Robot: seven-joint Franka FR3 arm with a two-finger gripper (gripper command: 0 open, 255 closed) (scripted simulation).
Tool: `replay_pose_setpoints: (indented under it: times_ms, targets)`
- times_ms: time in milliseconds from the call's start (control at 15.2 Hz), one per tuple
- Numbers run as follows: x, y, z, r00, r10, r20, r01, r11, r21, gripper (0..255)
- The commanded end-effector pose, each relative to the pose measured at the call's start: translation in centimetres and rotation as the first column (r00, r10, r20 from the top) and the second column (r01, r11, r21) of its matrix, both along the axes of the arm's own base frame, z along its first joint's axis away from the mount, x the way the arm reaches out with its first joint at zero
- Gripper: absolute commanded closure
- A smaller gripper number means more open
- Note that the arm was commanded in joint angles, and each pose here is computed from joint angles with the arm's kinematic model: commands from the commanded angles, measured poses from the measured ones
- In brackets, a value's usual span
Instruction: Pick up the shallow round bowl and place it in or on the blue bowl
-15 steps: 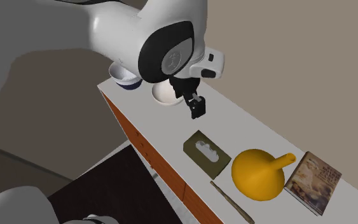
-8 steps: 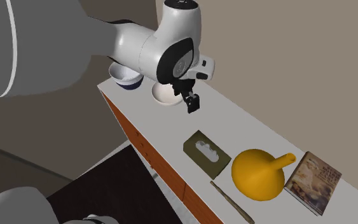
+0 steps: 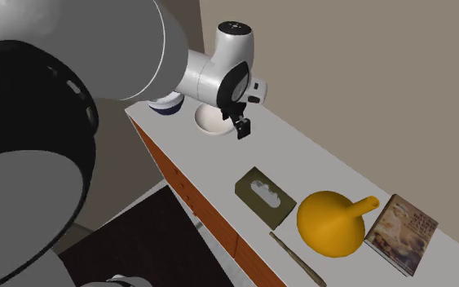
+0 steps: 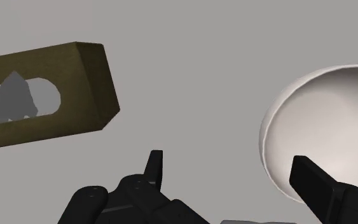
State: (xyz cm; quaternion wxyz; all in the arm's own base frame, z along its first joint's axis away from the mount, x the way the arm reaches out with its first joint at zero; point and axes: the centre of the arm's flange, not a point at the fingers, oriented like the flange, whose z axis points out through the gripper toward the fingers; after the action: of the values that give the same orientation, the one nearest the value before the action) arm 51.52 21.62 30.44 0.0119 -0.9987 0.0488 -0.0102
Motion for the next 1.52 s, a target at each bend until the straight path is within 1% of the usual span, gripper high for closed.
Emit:
replay_pose_setpoints:
  times_ms: [0, 396, 924, 1452]
  targets:
    - [0.9, 2.0, -2.0, 1.0, 0.002, -0.006, -0.002, 1.0, 0.008, 0]
    - [3.7, 6.8, -7.5, 1.0, 0.01, -0.024, -0.01, 1.0, 0.028, 0]
    - [3.8, 7.2, -11.8, 1.0, 0.011, -0.025, -0.01, 1.0, 0.029, 0]
    - [3.8, 7.2, -11.8, 1.0, 0.011, -0.025, -0.01, 1.0, 0.029, 0]
